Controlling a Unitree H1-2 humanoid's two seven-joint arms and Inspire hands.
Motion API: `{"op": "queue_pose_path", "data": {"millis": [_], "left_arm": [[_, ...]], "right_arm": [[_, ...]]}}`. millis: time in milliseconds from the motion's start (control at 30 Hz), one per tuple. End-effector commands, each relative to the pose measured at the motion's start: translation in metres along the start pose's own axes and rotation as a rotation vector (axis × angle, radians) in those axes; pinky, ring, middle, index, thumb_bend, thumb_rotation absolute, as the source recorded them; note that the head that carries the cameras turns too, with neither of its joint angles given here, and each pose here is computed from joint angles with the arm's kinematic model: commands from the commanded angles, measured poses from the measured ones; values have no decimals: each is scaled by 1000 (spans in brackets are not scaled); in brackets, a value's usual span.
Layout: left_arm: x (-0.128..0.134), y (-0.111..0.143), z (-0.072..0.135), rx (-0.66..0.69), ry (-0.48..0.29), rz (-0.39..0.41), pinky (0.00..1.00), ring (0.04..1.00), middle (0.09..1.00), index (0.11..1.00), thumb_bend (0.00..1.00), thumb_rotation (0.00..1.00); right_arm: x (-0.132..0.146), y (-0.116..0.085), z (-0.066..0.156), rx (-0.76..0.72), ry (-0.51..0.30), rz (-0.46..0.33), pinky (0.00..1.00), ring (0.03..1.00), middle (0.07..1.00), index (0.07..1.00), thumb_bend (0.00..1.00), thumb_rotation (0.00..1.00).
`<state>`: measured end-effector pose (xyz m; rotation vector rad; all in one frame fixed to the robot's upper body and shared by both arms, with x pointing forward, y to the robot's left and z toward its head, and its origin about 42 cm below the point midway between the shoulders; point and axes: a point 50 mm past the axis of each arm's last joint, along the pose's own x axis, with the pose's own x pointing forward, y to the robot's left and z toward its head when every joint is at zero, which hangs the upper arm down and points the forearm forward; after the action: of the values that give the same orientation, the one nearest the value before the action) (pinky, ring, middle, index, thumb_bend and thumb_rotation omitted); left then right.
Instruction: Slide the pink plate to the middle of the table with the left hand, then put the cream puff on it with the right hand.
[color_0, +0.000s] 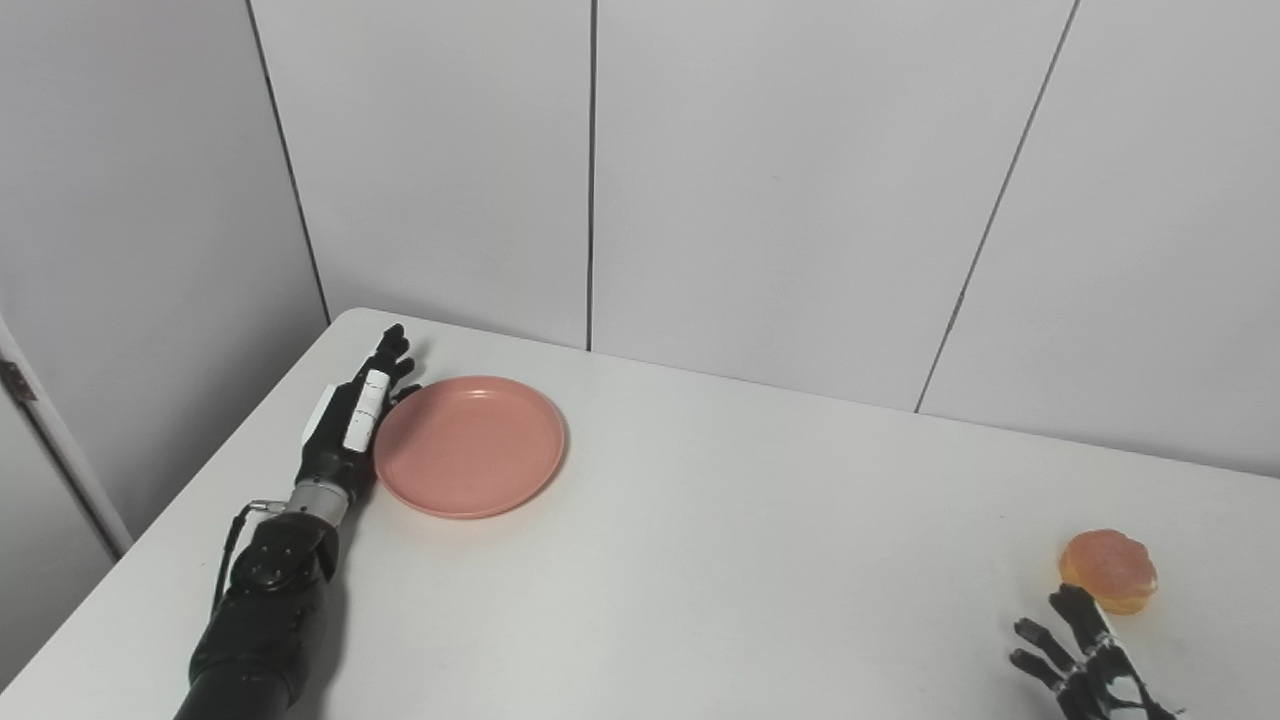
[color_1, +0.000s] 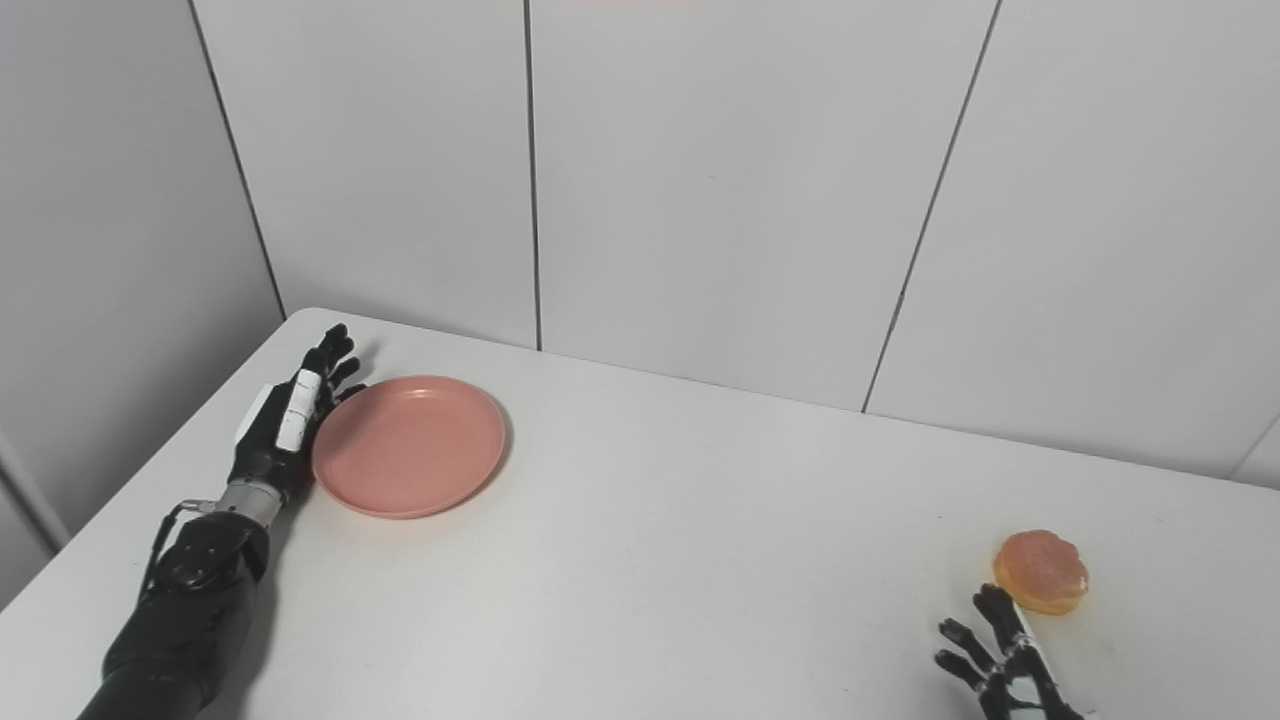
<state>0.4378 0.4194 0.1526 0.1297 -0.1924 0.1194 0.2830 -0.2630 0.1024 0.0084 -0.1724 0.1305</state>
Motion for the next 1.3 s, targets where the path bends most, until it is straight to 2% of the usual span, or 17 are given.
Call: {"op": "queue_pose_path", "data": {"millis": [0,267,500,867,1067,1267], "left_arm": [[-11,-11,-10,-19,8,-25,882,958,992,972,999,947],[-23,-40,-4,-33,1,-62,836,929,974,946,997,952],[-30,-57,2,-51,8,-86,857,920,974,955,1000,945],[-31,-72,10,-81,-1,-148,891,954,993,966,1000,956],[-34,-79,13,-100,1,-172,900,963,995,961,987,962],[-36,-95,12,-142,14,-210,927,982,1000,979,974,964]], "right_arm": [[-30,2,-26,30,127,-25,811,853,955,928,863,964],[-31,4,-24,20,135,-21,790,843,951,923,869,956],[-30,11,-19,16,137,-18,774,834,946,920,863,945],[-28,30,-10,11,132,-13,761,817,932,919,857,959],[-23,42,-5,14,129,-8,742,807,926,912,886,945],[-19,57,0,10,125,-10,735,798,924,910,881,961]]}}
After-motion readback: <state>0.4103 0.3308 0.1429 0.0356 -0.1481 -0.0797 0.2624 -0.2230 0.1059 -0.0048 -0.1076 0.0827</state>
